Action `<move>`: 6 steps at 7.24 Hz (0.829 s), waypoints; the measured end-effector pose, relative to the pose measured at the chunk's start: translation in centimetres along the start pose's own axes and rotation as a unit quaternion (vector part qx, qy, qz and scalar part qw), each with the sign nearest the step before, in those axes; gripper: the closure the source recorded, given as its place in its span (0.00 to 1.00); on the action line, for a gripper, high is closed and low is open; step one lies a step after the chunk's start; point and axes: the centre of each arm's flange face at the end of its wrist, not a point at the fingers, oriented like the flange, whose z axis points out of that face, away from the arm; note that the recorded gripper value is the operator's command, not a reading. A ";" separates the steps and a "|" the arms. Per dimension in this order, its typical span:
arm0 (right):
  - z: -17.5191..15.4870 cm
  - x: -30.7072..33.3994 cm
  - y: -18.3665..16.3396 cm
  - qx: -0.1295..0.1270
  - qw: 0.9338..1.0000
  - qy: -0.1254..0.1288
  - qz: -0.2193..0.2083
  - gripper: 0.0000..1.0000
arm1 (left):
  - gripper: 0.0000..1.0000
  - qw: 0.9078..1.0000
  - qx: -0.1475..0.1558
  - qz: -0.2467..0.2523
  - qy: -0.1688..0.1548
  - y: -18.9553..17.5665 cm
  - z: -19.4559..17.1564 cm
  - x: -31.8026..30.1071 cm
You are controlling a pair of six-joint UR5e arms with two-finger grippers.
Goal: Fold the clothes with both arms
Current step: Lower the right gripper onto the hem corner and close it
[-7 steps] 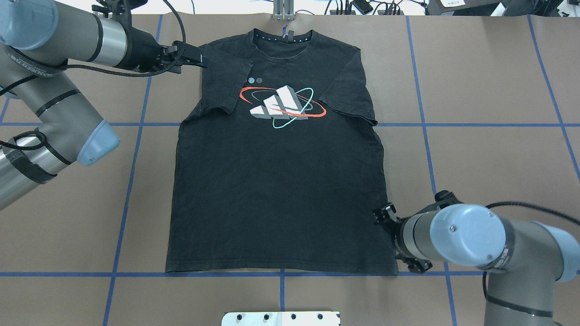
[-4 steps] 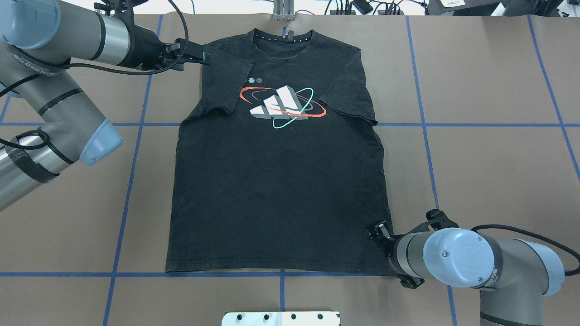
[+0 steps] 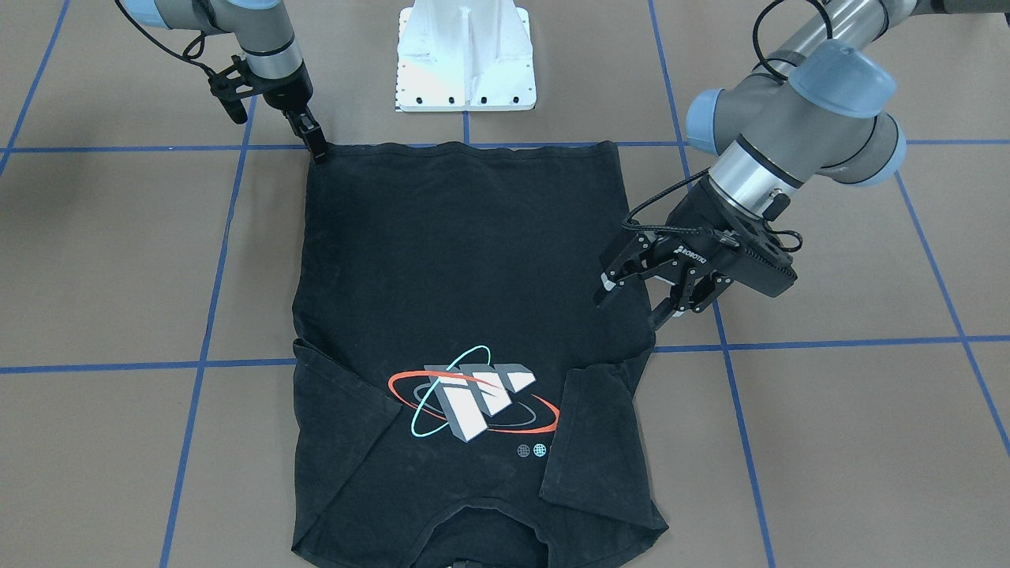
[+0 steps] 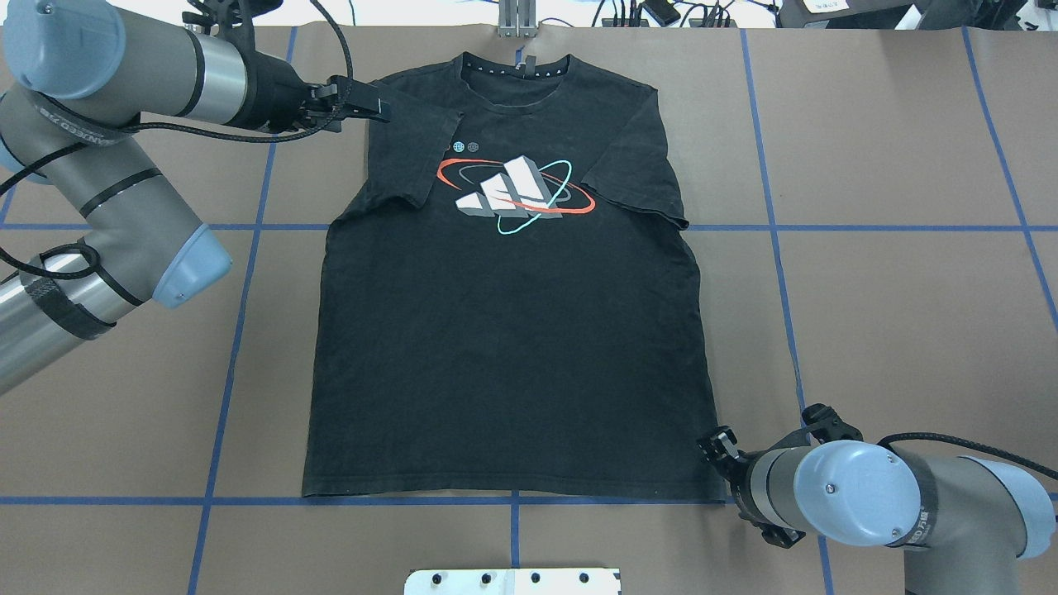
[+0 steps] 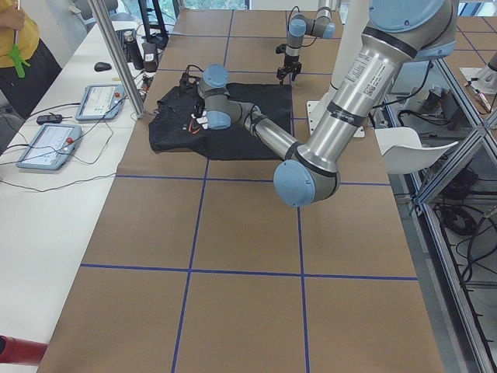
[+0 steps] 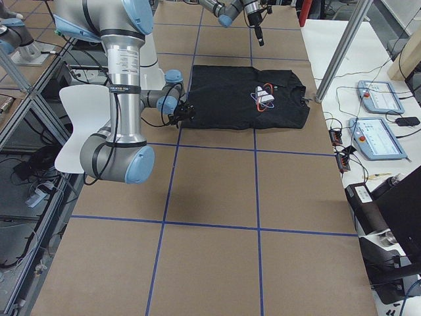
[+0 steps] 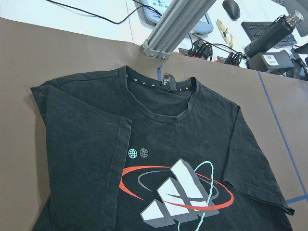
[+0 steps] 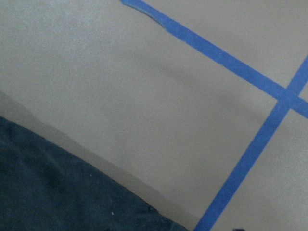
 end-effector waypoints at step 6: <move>1.0 0.9 1.6 -0.007 1.000 -0.018 -0.013 1.00 | 0.14 1.000 0.003 0.002 0.004 0.1 -0.3 0.4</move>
